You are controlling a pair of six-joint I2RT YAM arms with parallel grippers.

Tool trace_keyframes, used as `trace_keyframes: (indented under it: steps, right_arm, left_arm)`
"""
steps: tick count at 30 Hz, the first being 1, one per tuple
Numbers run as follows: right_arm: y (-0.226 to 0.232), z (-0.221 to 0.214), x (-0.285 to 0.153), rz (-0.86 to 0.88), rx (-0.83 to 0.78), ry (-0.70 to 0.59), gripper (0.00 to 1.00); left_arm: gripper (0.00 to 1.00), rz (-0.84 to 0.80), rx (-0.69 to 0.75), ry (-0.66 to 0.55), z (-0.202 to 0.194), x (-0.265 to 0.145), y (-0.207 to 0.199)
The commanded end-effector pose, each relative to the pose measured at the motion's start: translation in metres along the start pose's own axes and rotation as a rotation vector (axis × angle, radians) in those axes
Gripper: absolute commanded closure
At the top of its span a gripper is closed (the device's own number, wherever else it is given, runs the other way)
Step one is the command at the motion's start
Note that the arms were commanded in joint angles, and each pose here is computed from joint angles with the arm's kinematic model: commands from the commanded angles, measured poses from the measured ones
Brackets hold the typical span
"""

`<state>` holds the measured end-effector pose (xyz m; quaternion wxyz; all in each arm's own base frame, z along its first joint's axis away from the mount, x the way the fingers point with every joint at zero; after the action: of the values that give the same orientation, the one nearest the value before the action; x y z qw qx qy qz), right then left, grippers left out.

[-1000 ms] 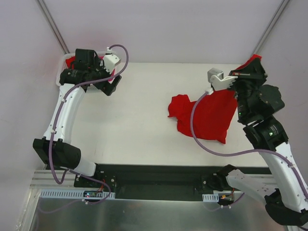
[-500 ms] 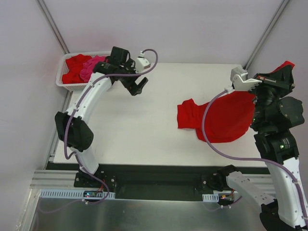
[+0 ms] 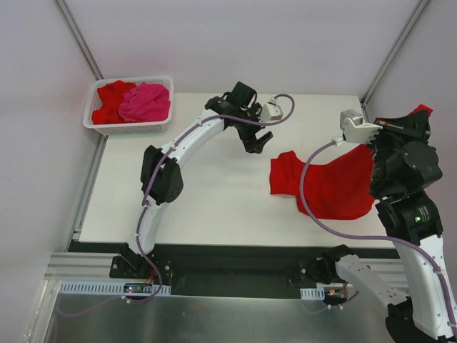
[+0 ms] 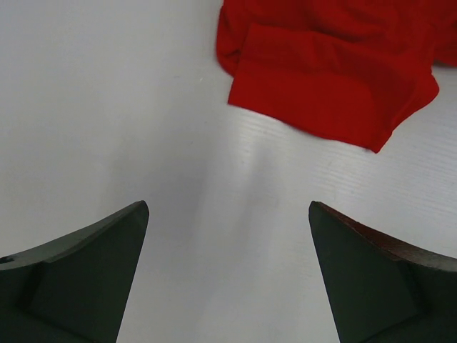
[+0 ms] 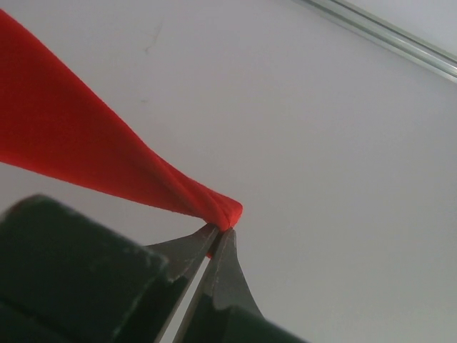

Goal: Fold and stack the t-shirts
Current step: Flatten out the tshirt

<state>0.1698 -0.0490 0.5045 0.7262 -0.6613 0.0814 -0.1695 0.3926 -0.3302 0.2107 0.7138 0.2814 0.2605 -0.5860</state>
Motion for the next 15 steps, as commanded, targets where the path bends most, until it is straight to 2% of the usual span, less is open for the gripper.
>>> trace_keyframes:
  steps: [1, 7, 15]
  right_arm:
    - [-0.001, -0.012, -0.009, 0.014, -0.071, 0.065, 0.99]
    - [0.014, -0.014, -0.009, 0.074, -0.053, 0.077, 0.99]
    - [0.028, -0.015, -0.009, 0.116, -0.022, 0.085, 0.99]
  left_arm:
    - [0.04, -0.110, 0.028, -0.053, 0.027, 0.033, -0.032]
    - [0.05, -0.220, 0.032, 0.002, 0.021, 0.051, -0.083]
    - [0.04, -0.168, 0.062, 0.085, 0.009, 0.066, -0.106]
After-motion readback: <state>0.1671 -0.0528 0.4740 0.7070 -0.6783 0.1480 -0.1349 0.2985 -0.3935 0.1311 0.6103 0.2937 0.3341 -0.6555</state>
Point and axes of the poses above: each gripper's point midway between its finger pads, its own x axis out along the fingers, its own y axis along the line the jaws close on, z = x × y, the point moved 6 cm from there along -x, back along the fingers, and after that the axes turned 9 degrees about x, right-handed, at the moved point
